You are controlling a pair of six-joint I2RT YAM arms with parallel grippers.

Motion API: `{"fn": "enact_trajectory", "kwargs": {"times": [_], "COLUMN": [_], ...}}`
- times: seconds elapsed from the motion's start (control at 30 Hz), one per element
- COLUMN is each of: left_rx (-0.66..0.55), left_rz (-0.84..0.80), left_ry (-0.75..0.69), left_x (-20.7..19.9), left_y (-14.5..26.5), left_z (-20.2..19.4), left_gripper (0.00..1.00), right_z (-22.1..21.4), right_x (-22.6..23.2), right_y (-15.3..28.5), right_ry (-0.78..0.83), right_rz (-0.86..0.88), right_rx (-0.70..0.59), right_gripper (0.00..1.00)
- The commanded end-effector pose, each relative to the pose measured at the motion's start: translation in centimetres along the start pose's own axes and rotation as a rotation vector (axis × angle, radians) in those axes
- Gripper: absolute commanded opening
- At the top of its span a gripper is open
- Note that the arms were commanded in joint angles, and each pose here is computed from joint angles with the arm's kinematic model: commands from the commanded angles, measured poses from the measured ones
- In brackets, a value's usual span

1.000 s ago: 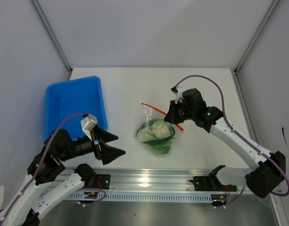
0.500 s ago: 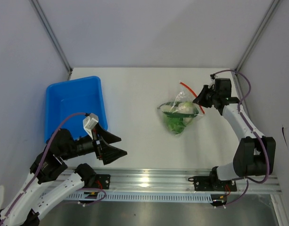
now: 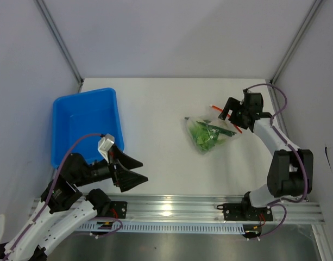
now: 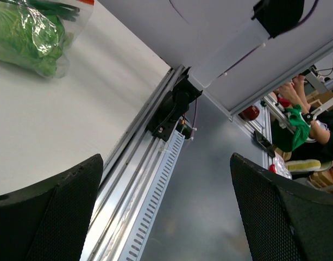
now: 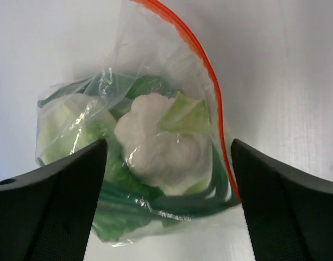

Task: Place the food in the zip-top bag and seal the zipper
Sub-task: Reset both arms

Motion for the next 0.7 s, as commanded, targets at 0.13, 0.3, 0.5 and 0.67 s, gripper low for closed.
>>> {"fn": "enact_trajectory", "kwargs": {"times": [0.13, 0.3, 0.5, 0.67], "left_rx": [-0.09, -0.098, -0.136, -0.167], "left_rz": [0.01, 0.011, 0.006, -0.06], "left_ry": [0.061, 0.11, 0.184, 0.213], "left_x": [1.0, 1.7, 2.8, 3.5], "left_y": [-0.9, -1.7, -2.2, -2.2], "left_z": [0.6, 0.3, -0.3, -1.5], "left_gripper": [0.99, 0.99, 0.99, 1.0], "right_z": [2.4, 0.4, -6.3, -12.5], "right_x": [-0.5, 1.2, 5.0, 8.3], "right_y": [8.4, 12.0, 13.3, 14.6], "right_ry": [0.018, 0.022, 0.045, 0.079], "right_rz": [-0.321, -0.244, -0.129, 0.061], "right_rx": [-0.195, -0.183, -0.077, -0.066], "right_gripper": [0.99, 1.0, 0.99, 0.99]}}
Point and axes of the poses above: each gripper's point midway between its finger pads, its own y axis back along the fingers, its own x axis along the line the jaws close on, z = x × y, the point moved 5 cm from there along y, back along the fingers, and after that the axes turned 9 degrees about y, right-handed, at the moved point
